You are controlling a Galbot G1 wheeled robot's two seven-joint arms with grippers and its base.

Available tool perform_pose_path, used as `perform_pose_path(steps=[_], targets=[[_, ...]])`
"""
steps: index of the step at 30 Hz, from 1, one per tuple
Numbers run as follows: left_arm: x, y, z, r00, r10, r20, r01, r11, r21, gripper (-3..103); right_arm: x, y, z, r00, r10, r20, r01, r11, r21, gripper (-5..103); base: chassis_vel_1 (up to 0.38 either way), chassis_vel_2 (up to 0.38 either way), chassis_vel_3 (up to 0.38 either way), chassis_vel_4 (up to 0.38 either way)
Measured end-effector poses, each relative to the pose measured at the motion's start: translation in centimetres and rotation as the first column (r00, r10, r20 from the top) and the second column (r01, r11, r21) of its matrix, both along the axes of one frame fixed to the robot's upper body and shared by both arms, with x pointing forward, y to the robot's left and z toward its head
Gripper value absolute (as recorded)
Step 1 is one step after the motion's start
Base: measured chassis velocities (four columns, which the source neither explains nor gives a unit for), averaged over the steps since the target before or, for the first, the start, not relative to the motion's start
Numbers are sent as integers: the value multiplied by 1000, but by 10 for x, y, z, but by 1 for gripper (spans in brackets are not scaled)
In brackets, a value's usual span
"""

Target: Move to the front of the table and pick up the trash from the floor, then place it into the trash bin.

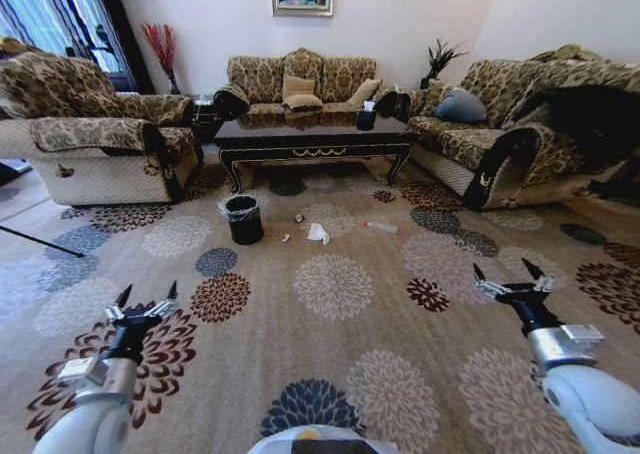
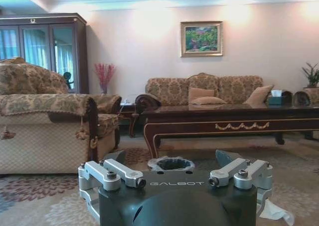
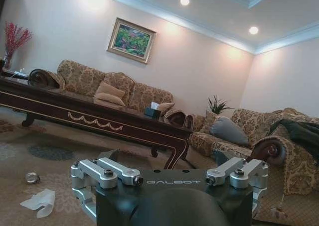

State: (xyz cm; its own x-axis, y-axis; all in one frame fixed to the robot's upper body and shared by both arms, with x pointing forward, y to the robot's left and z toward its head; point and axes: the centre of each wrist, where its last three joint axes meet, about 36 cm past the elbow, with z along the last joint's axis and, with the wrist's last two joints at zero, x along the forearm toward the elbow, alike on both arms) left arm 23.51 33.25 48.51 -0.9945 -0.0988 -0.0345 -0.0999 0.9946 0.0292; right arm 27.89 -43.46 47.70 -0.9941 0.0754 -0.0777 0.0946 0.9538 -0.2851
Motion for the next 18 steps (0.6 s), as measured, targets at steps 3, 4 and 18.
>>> perform_pose_path(steps=[3,4,18], targets=[[-1,-3,6,1000,-8,7,8,1000,-6,100,0,1,0,1000,2,1,-2,1000,-1,100,0,0,0,0],[-2,-5,9,1000,-13,11,14,1000,-14,100,-1,1,-1,1000,2,1,-2,1000,-2,100,0,0,0,0],[-11,-17,33,999,-43,34,45,997,-63,100,-4,4,-4,1000,-1,-2,1,1000,-8,100,0,0,0,0]])
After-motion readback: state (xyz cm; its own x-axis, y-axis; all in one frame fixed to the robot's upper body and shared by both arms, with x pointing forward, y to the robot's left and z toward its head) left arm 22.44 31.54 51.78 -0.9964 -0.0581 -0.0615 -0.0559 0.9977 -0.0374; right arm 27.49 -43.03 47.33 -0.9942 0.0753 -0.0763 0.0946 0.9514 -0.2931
